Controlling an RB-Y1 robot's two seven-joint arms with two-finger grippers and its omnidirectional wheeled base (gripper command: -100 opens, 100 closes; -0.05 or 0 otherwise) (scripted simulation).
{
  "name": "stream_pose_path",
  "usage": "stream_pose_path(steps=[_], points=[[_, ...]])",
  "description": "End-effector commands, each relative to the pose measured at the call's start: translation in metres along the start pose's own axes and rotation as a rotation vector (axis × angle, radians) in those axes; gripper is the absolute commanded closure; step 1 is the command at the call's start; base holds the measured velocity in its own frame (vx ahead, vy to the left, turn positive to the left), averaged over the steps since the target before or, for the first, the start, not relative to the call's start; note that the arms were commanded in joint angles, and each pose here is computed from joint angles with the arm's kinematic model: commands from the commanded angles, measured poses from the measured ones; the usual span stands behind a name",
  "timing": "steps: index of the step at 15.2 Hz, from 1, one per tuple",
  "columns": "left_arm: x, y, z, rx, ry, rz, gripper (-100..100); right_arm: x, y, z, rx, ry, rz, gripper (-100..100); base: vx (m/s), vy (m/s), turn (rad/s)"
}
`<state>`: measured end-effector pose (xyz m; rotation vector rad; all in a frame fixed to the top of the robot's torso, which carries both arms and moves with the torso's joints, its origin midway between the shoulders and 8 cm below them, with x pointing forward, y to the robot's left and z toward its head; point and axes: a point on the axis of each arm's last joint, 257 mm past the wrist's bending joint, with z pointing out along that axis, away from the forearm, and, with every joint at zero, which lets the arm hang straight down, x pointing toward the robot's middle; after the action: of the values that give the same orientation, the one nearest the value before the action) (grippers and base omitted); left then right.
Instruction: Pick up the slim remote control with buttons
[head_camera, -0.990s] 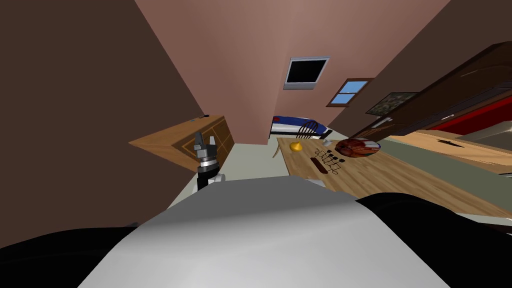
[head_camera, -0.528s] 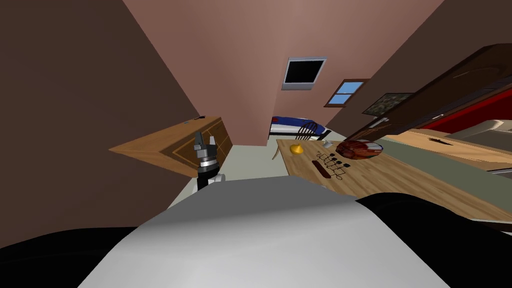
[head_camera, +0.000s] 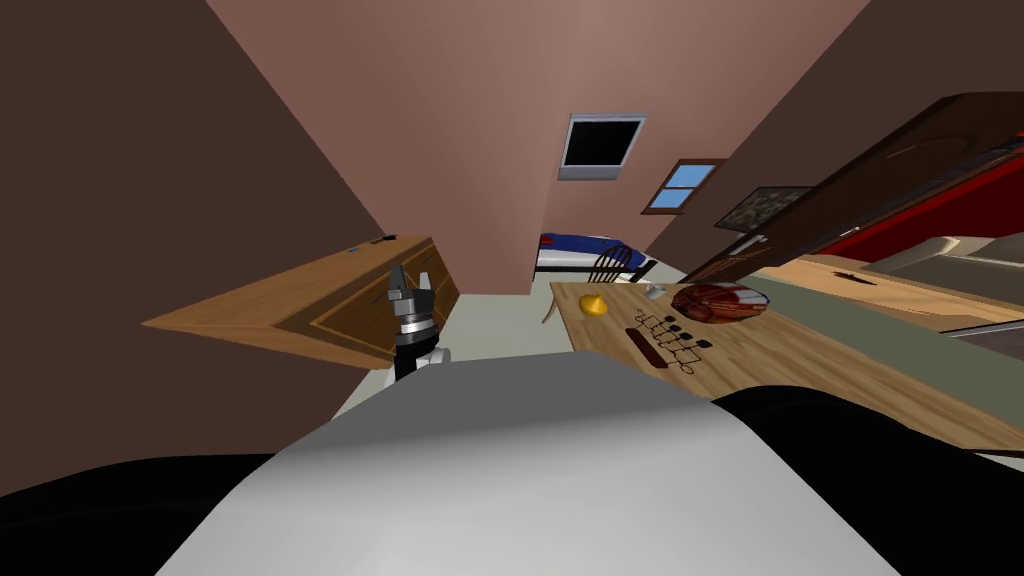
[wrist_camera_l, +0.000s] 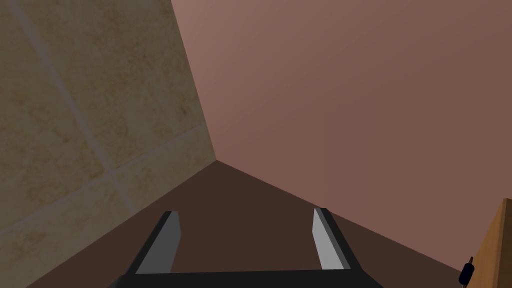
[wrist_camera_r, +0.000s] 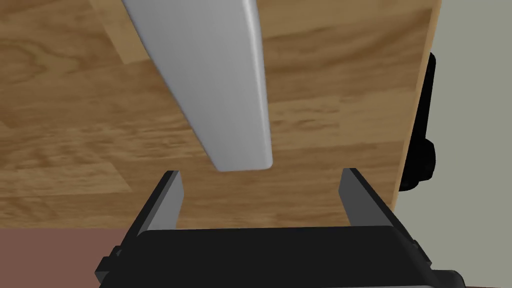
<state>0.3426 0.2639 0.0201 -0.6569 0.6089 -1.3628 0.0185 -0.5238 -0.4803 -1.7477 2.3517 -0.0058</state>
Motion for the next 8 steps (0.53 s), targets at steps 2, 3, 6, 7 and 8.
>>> stream_pose_path(steps=[2,3,6,7,8], points=[[0.0,0.0,0.0,0.0,0.0,0.0,0,0.021,0.012,-0.003,-0.032,0.049,-0.061,-100,0.115,-0.03,-0.05],[0.0,0.0,0.0,0.0,0.0,0.0,0,0.034,0.021,-0.006,-0.055,0.084,-0.105,-100,0.122,-0.043,-0.082],[0.0,0.0,0.0,0.0,0.0,0.0,0,0.054,0.036,-0.01,-0.096,0.133,-0.176,-100,0.155,-0.051,-0.069],[0.0,0.0,0.0,0.0,0.0,0.0,0,0.054,0.036,-0.01,-0.097,0.134,-0.179,-100,0.169,-0.061,-0.057],[0.0,0.0,0.0,0.0,0.0,0.0,0,0.06,0.043,-0.011,-0.113,0.15,-0.207,-100,0.165,-0.065,-0.045]])
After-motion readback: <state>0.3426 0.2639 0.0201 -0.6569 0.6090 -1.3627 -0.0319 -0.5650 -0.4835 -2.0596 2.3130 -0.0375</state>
